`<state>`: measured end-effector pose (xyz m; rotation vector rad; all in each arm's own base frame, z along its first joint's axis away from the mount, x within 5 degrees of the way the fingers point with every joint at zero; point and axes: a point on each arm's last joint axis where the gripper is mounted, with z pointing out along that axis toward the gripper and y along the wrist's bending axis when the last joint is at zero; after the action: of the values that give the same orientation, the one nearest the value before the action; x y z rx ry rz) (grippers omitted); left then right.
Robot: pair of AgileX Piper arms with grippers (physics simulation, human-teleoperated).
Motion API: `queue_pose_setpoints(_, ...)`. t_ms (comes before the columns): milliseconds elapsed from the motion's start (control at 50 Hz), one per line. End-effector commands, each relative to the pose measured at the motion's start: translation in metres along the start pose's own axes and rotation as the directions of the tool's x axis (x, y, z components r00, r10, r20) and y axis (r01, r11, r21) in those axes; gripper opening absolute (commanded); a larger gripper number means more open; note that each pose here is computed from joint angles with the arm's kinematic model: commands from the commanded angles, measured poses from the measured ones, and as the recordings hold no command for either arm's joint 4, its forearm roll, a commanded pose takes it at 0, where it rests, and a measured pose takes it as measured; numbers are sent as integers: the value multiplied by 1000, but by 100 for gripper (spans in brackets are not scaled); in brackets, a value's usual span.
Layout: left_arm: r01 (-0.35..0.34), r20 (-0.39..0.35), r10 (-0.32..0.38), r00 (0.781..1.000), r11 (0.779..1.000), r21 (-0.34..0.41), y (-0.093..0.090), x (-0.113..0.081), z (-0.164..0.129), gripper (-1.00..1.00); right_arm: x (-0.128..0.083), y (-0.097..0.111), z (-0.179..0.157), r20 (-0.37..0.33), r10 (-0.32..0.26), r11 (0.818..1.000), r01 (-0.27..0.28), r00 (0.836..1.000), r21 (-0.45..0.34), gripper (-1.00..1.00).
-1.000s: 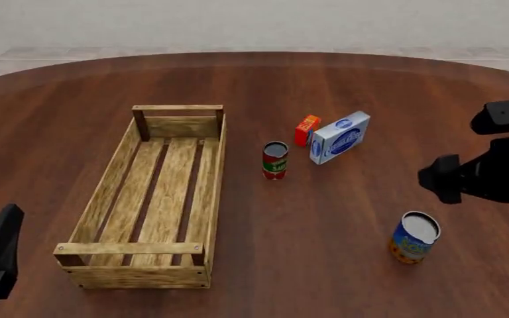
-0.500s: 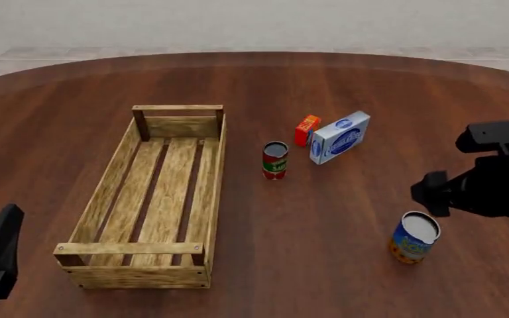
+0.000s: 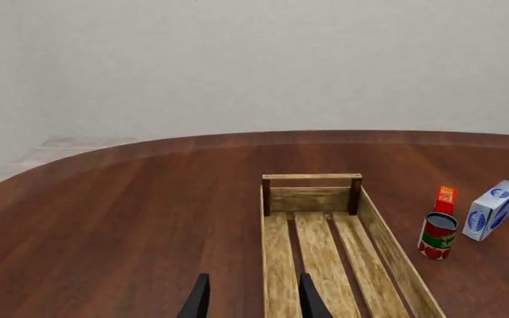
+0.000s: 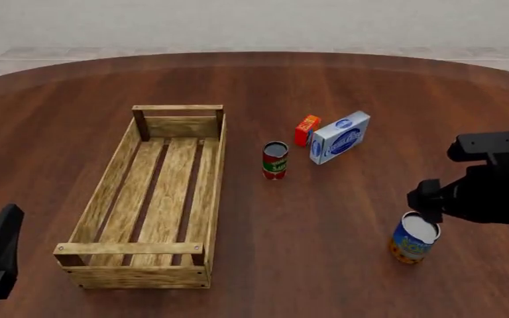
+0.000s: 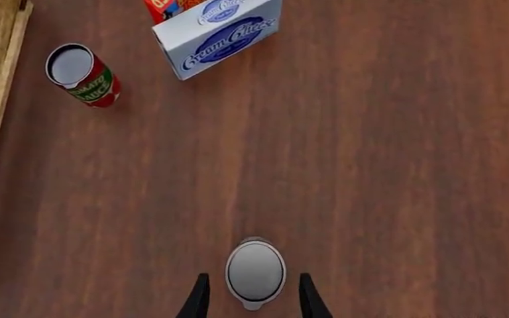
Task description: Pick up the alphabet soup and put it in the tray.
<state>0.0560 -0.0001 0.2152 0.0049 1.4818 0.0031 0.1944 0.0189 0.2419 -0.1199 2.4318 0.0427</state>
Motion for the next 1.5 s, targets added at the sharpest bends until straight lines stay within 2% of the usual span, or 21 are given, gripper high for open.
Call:
queue_pose_setpoints(20,0,0,0,1000,1000,0,0,0,0,100,2,-1,6,-11,4,1000,-4,1000,3,100)
queue_pose_setpoints(1500,0,0,0,1000,1000,0,0,0,0,100,23,0,55,-94,42,999,-42,995,4,100)
